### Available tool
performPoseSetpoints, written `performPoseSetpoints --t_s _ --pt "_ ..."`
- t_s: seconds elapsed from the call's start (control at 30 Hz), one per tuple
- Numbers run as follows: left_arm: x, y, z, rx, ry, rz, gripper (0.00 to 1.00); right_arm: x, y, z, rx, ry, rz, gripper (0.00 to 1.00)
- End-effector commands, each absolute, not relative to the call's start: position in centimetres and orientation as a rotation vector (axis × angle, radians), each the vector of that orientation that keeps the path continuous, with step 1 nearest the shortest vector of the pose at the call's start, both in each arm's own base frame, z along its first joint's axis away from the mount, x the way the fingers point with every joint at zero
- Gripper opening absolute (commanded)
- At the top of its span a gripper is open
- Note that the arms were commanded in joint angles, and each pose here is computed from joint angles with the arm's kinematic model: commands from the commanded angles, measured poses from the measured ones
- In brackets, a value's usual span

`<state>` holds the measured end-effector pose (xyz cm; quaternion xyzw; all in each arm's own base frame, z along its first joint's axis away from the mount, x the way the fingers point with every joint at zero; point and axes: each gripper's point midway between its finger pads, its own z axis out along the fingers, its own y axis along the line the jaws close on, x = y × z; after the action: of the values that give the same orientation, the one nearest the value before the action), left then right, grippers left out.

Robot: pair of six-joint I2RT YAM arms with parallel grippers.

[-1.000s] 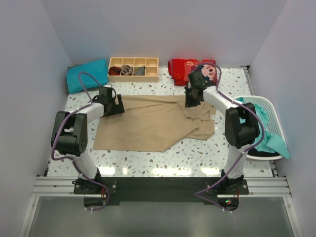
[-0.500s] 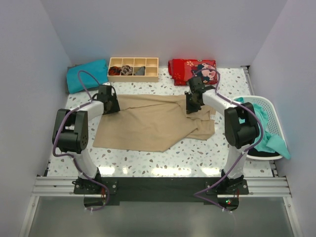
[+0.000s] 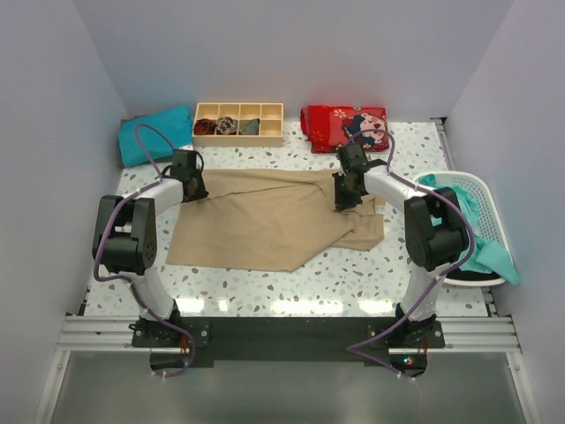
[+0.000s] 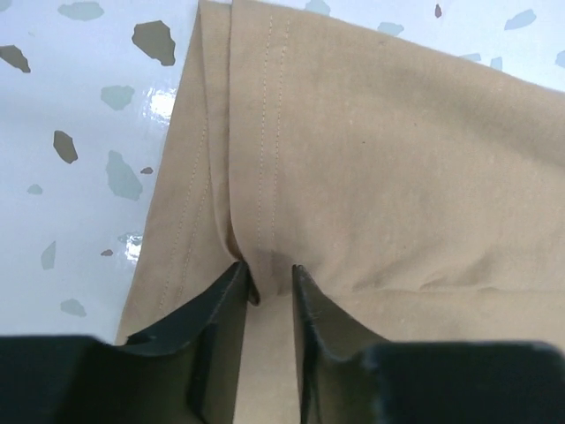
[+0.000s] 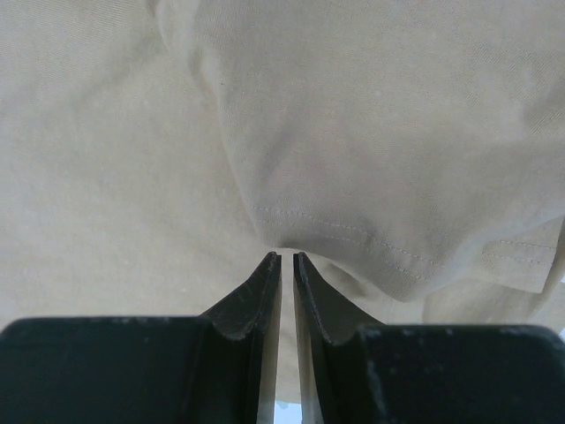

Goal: Fold and stack the t-shirts
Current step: Fold the flattened tshirt in 1/3 of the way

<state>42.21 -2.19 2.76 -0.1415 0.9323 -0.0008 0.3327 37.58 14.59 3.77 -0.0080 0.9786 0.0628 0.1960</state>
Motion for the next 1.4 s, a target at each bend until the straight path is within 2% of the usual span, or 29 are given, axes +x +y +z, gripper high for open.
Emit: performPoseSetpoints --t_s 0.0,0.07,0.1,0.17,0.33,0.47,0.67,1.07,1.2,1.23,1.27,1.3,1.37 --pt "44.0 -2.2 5.0 -0.355 2.369 -0.029 0.20 38.3 15.0 5.8 -0.048 2.680 0.190 0.14" --pt "44.0 -2.2 5.0 -0.347 2.367 -0.033 0.13 38.3 14.8 5.7 -0.050 2.680 0.184 0.14" --pt "44.0 -2.3 5.0 -0.343 2.372 -0.039 0.06 38.2 14.9 5.8 -0.052 2.680 0.184 0.14" --pt "44.0 -2.3 5.0 -0.335 2.375 -0.038 0.00 38.2 14.8 5.7 -0.050 2.682 0.177 0.14" --pt "44.1 -2.2 5.3 -0.330 2.373 -0.049 0.00 37.8 14.4 5.9 -0.039 2.682 0.159 0.14" --pt "44.5 -0.5 7.2 -0.375 2.322 -0.044 0.00 37.3 12.9 6.2 0.013 2.675 0.069 0.15" --pt "45.8 2.4 9.4 -0.430 2.262 -0.029 0.00 36.1 13.1 5.8 0.016 2.702 0.100 0.17" --pt "46.0 4.5 8.7 -0.474 2.267 0.002 0.00 35.3 12.2 4.5 0.012 2.735 0.034 0.17" --pt "45.1 4.2 5.8 -0.482 2.342 0.001 0.00 35.9 10.8 5.1 0.052 2.689 -0.067 0.17" --pt "44.8 4.3 5.3 -0.491 2.349 0.014 0.06 36.2 10.4 5.5 0.062 2.674 -0.091 0.18" --pt "44.2 4.7 4.5 -0.516 2.367 0.041 0.50 36.5 10.2 6.0 0.068 2.656 -0.108 0.19" --pt "43.7 5.3 3.7 -0.547 2.383 0.091 0.99 37.0 9.7 6.8 0.087 2.627 -0.141 0.20" --pt "42.8 5.8 3.0 -0.582 2.389 0.134 1.00 37.6 9.4 8.2 0.124 2.584 -0.161 0.21"
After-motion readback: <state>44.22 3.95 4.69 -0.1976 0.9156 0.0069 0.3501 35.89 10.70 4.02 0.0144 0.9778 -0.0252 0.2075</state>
